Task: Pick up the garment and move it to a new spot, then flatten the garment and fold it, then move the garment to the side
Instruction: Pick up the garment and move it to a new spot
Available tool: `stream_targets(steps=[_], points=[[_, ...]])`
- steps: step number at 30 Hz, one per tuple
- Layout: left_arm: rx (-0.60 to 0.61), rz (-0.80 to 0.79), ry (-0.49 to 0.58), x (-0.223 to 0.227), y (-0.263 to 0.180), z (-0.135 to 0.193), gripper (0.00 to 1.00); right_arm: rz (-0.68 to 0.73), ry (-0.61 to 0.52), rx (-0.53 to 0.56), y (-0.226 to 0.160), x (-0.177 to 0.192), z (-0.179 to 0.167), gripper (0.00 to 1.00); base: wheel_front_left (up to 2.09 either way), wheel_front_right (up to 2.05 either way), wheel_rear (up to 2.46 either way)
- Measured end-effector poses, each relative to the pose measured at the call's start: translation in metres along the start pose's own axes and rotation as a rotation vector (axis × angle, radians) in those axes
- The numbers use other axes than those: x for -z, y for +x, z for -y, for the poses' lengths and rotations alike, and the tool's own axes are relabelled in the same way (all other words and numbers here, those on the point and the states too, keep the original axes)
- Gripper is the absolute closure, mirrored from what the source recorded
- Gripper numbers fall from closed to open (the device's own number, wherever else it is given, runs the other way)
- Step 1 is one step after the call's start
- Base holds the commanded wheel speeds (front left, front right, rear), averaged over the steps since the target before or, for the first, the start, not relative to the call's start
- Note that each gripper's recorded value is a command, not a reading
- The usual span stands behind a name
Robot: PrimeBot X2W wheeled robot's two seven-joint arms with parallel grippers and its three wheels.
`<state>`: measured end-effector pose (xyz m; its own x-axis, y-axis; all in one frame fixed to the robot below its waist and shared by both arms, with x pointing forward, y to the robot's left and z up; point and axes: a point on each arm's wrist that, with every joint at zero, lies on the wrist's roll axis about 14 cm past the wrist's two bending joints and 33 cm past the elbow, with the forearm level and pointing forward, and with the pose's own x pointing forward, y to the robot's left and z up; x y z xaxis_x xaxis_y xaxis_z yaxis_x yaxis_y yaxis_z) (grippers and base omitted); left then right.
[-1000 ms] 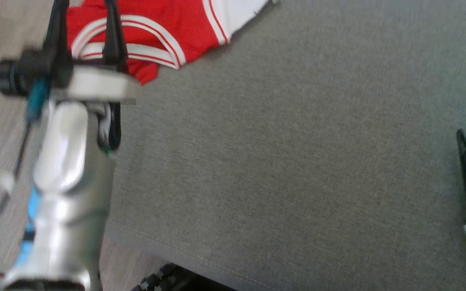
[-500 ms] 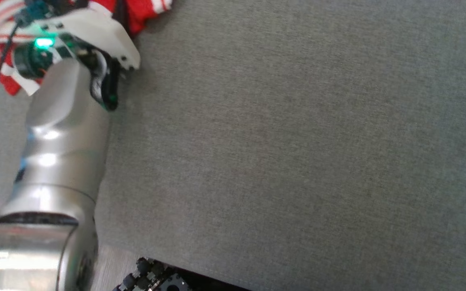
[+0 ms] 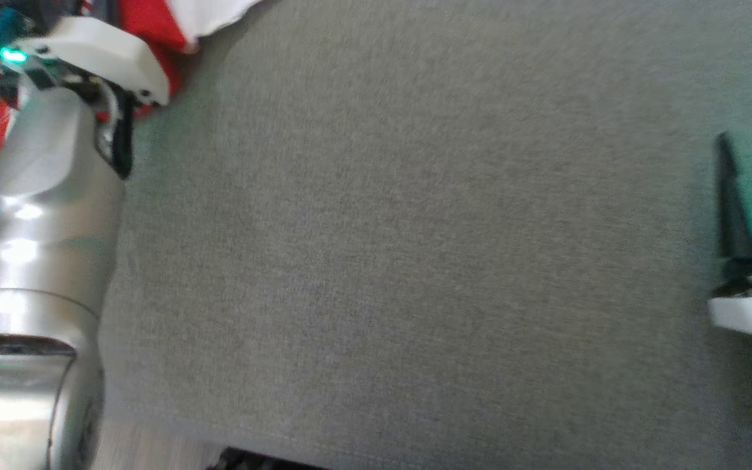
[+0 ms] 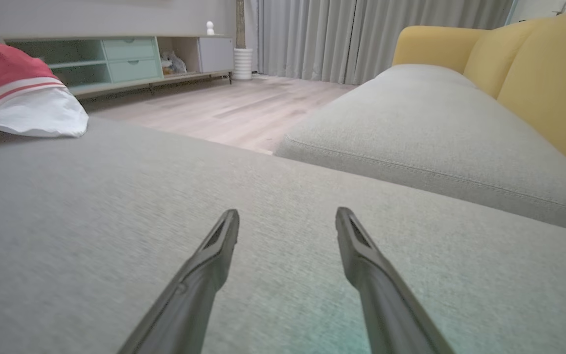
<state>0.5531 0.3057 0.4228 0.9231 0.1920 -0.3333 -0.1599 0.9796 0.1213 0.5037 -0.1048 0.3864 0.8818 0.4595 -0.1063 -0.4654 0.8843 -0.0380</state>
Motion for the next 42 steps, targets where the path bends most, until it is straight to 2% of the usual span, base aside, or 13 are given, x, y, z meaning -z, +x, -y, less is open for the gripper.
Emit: stream_targets(steps=[5,11,14,15,18,22,29,34,37,38,39,42], points=[[0.067,0.232,0.117,-0.098,-0.020,0.006,1.00,0.077,0.054,0.024,-0.017,-0.044,-0.023,0.00,0.00,0.00,0.00],[0.183,0.502,0.196,-0.212,-0.071,0.046,1.00,0.159,0.042,0.074,-0.062,-0.092,-0.036,0.00,0.00,0.00,0.00],[0.264,0.618,0.212,-0.259,-0.102,0.082,1.00,0.178,0.035,0.126,-0.092,-0.104,-0.034,0.00,0.00,0.00,0.00],[0.341,0.682,0.216,-0.281,-0.122,0.114,1.00,0.184,0.023,0.172,-0.112,-0.108,-0.027,0.00,0.00,0.00,0.00],[0.478,0.741,0.232,-0.290,-0.150,0.168,1.00,0.198,-0.005,0.252,-0.141,-0.115,-0.011,0.00,0.00,0.00,0.00],[0.667,0.718,0.239,-0.260,-0.178,0.238,1.00,0.224,-0.010,0.351,-0.174,-0.123,0.005,0.00,0.00,0.00,0.00],[0.986,0.541,0.335,-0.138,-0.215,0.344,1.00,0.223,-0.014,0.484,-0.216,-0.122,0.025,0.00,0.00,0.00,0.00],[1.136,0.300,0.306,-0.029,-0.220,0.380,1.00,0.194,-0.007,0.499,-0.205,-0.116,0.033,0.00,0.00,0.00,0.00],[1.165,0.210,0.291,0.014,-0.215,0.388,1.00,0.184,-0.004,0.493,-0.190,-0.114,0.037,0.00,0.00,0.00,0.00],[1.171,0.192,0.282,0.024,-0.213,0.390,0.59,0.174,-0.003,0.492,-0.187,-0.111,0.039,0.00,0.00,0.00,0.00],[1.169,0.176,0.274,0.032,-0.211,0.391,0.00,0.162,-0.002,0.493,-0.185,-0.107,0.040,0.00,0.00,0.00,0.00],[1.137,0.174,0.227,0.038,-0.206,0.392,0.00,0.129,0.010,0.493,-0.180,-0.095,0.042,0.00,0.00,0.00,0.00]])
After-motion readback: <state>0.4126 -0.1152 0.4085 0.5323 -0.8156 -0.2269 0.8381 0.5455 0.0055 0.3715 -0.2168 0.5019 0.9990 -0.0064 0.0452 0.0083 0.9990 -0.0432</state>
